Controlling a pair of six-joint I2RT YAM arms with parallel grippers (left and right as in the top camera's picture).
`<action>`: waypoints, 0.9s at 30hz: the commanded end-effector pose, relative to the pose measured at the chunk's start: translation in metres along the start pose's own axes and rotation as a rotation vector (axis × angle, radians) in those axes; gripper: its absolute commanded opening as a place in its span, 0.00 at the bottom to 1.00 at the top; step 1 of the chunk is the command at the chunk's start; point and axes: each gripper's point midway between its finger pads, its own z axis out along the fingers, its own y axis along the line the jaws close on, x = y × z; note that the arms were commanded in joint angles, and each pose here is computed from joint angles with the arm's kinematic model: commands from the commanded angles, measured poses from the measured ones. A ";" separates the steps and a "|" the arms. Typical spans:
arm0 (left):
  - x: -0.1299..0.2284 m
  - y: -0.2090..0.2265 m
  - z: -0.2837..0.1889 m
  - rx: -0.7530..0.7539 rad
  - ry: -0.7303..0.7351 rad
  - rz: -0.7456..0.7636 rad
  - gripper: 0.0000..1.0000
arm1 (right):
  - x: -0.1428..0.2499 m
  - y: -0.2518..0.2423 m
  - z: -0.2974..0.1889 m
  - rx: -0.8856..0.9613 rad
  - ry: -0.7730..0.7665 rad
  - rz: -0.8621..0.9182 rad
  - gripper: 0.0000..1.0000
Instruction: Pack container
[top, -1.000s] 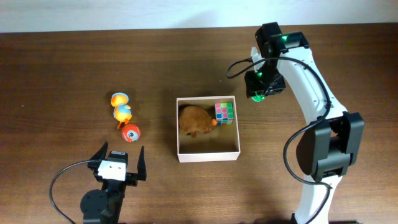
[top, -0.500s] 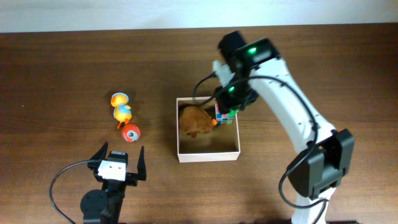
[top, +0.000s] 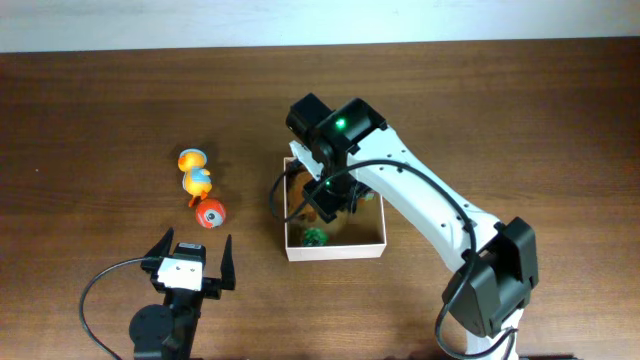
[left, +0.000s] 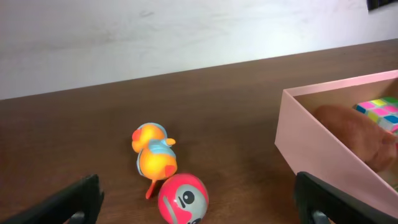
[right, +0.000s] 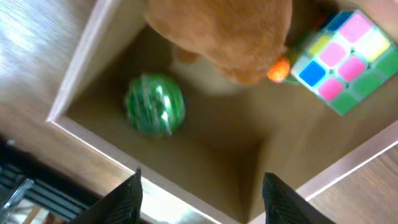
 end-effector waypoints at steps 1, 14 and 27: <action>0.001 0.000 0.000 0.002 -0.005 0.016 0.99 | 0.009 -0.007 0.006 0.042 0.018 0.022 0.56; 0.001 0.000 0.000 0.002 -0.005 0.016 0.99 | -0.005 -0.006 0.000 0.033 -0.043 0.022 0.56; 0.001 0.000 0.000 0.002 -0.005 0.016 0.99 | -0.014 -0.129 -0.092 0.284 -0.312 0.499 0.63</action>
